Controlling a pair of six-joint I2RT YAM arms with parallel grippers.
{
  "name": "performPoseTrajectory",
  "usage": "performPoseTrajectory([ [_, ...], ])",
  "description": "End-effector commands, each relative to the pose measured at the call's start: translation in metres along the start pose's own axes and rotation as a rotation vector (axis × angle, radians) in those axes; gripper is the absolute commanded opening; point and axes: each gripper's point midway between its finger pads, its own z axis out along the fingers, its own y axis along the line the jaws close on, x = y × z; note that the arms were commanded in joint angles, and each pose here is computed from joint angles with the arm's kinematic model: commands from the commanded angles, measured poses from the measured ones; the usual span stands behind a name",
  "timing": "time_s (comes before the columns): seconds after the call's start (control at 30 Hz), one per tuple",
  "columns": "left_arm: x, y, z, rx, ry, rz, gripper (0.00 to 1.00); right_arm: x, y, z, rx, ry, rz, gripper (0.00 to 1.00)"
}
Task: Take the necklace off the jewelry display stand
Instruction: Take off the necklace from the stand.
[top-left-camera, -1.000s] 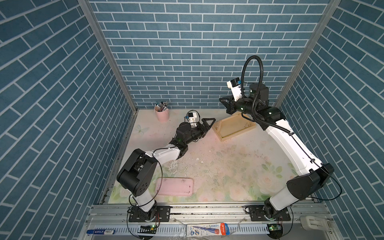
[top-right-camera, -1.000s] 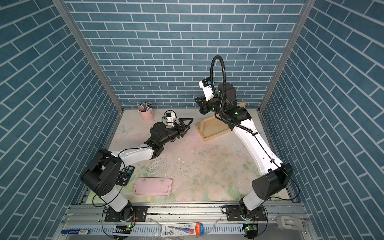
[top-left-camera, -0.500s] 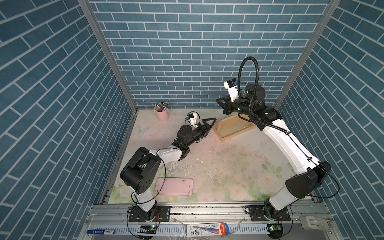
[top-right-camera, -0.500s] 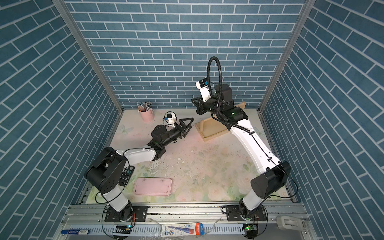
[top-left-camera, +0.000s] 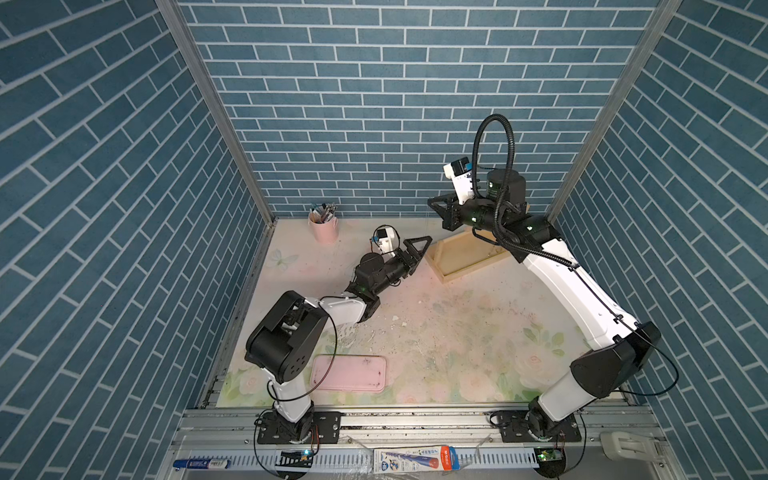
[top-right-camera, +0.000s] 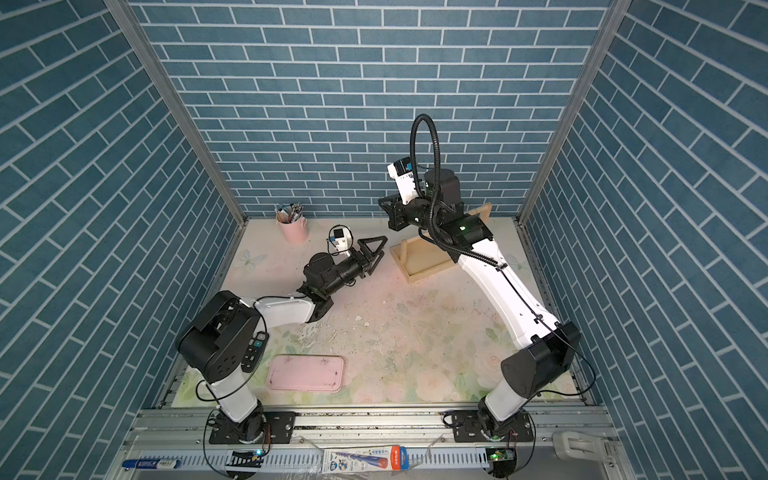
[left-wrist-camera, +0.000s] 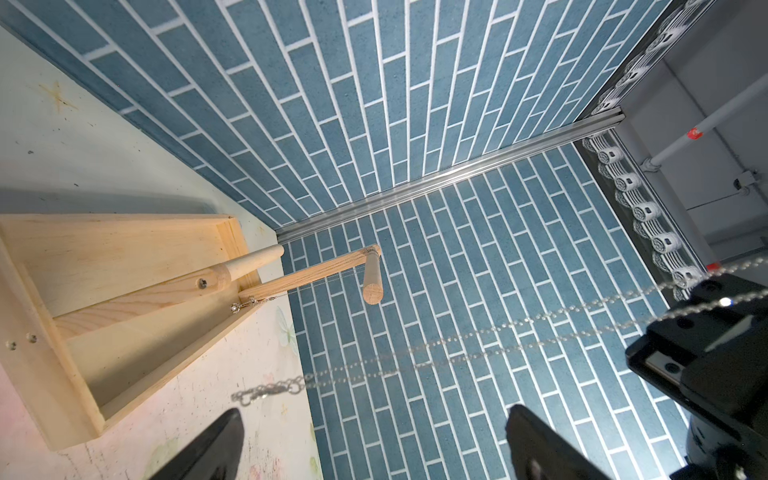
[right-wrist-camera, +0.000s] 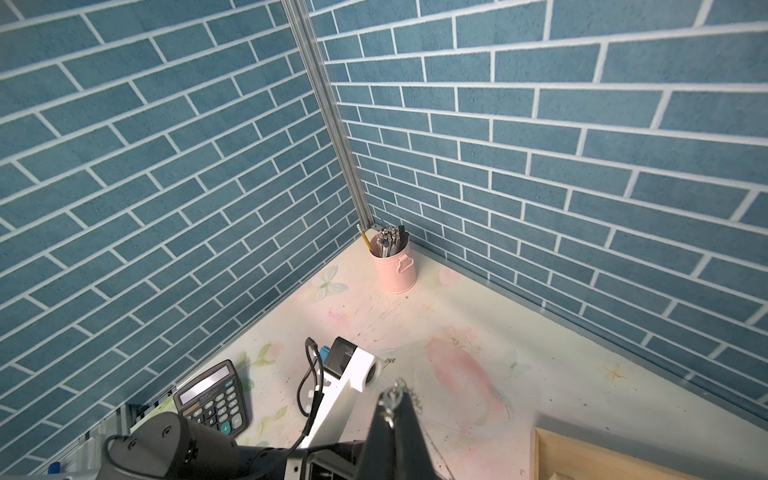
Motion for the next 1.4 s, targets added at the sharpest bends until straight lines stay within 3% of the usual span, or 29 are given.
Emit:
performPoseTrajectory([
  [0.0, 0.002, -0.003, 0.003, 0.026, 0.004, 0.013, 0.99, -0.013, 0.004, 0.001, 0.001, -0.034, -0.003, 0.0],
  [1.37, 0.007, 0.004, 0.005, 0.037, 0.008, 0.015, 0.99, -0.003, 0.005, 0.005, 0.024, -0.009, -0.01, 0.0],
])
